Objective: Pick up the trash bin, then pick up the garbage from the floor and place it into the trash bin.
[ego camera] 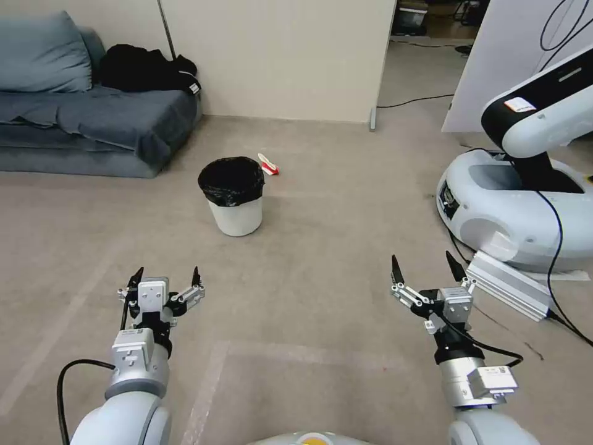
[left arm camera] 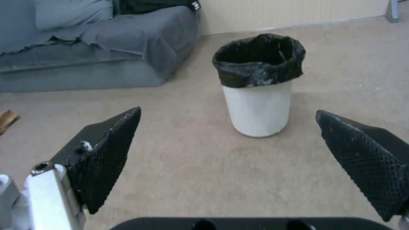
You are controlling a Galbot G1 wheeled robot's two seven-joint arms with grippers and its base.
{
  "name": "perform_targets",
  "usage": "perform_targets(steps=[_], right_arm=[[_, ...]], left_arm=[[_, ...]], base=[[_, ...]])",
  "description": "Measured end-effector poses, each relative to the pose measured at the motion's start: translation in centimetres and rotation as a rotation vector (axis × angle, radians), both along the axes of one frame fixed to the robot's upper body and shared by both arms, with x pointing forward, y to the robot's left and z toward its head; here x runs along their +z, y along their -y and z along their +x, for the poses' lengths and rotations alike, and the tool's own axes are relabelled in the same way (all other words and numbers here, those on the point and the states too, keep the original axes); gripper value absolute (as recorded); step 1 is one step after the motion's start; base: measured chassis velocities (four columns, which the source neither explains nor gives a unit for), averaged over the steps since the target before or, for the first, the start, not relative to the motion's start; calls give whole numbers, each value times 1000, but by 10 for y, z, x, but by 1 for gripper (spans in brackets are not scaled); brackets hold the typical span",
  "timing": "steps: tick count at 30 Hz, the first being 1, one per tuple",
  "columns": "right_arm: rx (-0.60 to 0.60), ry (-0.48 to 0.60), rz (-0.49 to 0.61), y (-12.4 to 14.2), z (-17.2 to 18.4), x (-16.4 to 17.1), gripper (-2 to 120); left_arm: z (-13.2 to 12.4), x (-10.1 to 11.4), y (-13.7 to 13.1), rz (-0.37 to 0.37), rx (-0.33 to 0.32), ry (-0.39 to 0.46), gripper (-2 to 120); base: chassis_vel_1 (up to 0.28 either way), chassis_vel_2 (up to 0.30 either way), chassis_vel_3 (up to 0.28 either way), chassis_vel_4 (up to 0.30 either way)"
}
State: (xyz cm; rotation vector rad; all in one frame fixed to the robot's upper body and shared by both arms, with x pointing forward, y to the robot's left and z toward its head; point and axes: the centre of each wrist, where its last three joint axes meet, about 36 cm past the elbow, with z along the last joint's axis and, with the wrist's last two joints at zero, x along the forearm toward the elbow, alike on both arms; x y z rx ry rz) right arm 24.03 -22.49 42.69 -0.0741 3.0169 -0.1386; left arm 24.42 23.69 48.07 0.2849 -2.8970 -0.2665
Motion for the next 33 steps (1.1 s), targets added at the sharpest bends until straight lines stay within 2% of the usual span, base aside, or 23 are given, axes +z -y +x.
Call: perform_targets(steps=[33], right_arm=[[17,-1,-6,2,-1,0,98]], left_arm=[[0,0,0,3,6,5,100]], base=[[-160,159,152,-157]])
